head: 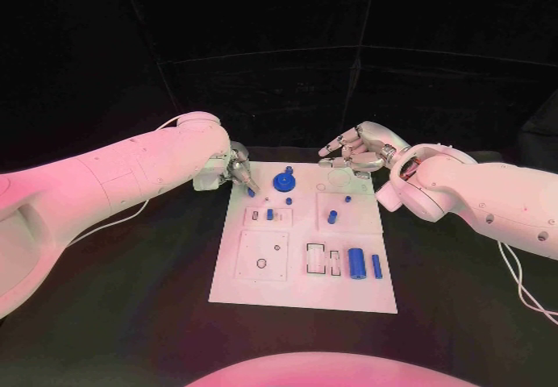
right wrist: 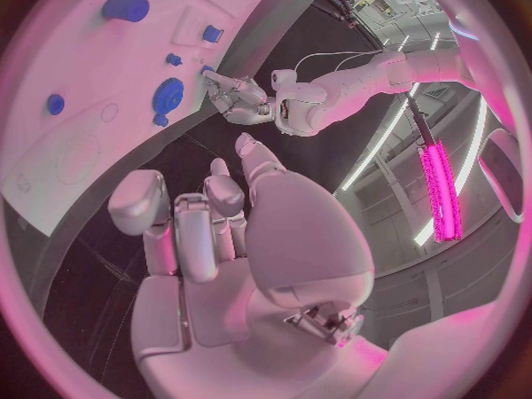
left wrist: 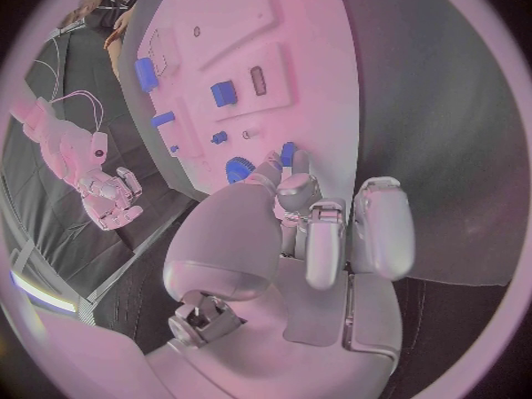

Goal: Assemble the parts on the task board

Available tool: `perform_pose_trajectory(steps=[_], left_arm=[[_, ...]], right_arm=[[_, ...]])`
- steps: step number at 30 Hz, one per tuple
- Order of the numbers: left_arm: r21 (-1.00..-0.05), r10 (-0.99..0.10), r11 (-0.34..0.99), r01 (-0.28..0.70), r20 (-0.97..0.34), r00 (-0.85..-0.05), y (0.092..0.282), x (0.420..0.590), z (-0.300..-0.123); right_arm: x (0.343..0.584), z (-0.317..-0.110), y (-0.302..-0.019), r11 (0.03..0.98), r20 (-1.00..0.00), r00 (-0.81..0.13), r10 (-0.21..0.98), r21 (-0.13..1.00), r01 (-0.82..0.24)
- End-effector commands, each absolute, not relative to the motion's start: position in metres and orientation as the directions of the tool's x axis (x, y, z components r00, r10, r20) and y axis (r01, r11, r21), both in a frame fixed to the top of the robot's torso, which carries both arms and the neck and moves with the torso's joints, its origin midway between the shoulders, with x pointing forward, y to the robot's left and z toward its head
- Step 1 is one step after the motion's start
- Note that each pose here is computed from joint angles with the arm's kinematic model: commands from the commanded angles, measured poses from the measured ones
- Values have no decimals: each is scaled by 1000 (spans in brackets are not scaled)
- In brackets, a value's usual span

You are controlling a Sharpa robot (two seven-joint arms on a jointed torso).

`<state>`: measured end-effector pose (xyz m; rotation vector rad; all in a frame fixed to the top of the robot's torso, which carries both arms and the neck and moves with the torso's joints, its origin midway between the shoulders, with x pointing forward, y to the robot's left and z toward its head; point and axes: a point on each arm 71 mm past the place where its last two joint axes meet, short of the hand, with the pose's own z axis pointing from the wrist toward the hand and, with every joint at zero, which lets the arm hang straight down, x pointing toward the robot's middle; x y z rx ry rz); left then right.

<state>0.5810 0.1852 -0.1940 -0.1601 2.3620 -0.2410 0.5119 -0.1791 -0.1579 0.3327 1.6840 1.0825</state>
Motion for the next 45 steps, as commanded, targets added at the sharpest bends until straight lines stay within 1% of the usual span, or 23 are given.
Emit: perform_pose_trajectory(steps=[1,9,13,22,27,34,39,45], left_arm=[[-259,-207,965,-38,-668,-715,184,580,-193],[-350,-313,932,-91,-657,-686,192,574,-189],[-393,-362,912,-114,-645,-673,196,567,-186],[-441,-410,890,-121,-654,-636,203,550,-180],[-467,-438,876,-123,-661,-609,208,537,-183],[-436,-396,896,-89,-690,-606,209,522,-194],[-405,-357,912,-64,-708,-609,208,516,-200],[-391,-334,919,-46,-715,-615,204,513,-203]], right_arm=[[512,-157,-178,547,-619,-409,671,785,-291],[512,-157,-178,547,-619,-409,671,785,-291],[512,-157,-178,548,-619,-408,671,785,-290],[512,-157,-180,550,-620,-407,671,784,-288],[513,-157,-180,551,-620,-408,670,784,-287],[513,-157,-180,551,-620,-409,670,784,-286],[513,-157,-180,551,-620,-408,670,784,-286],[513,-158,-180,551,-620,-408,670,784,-286]])
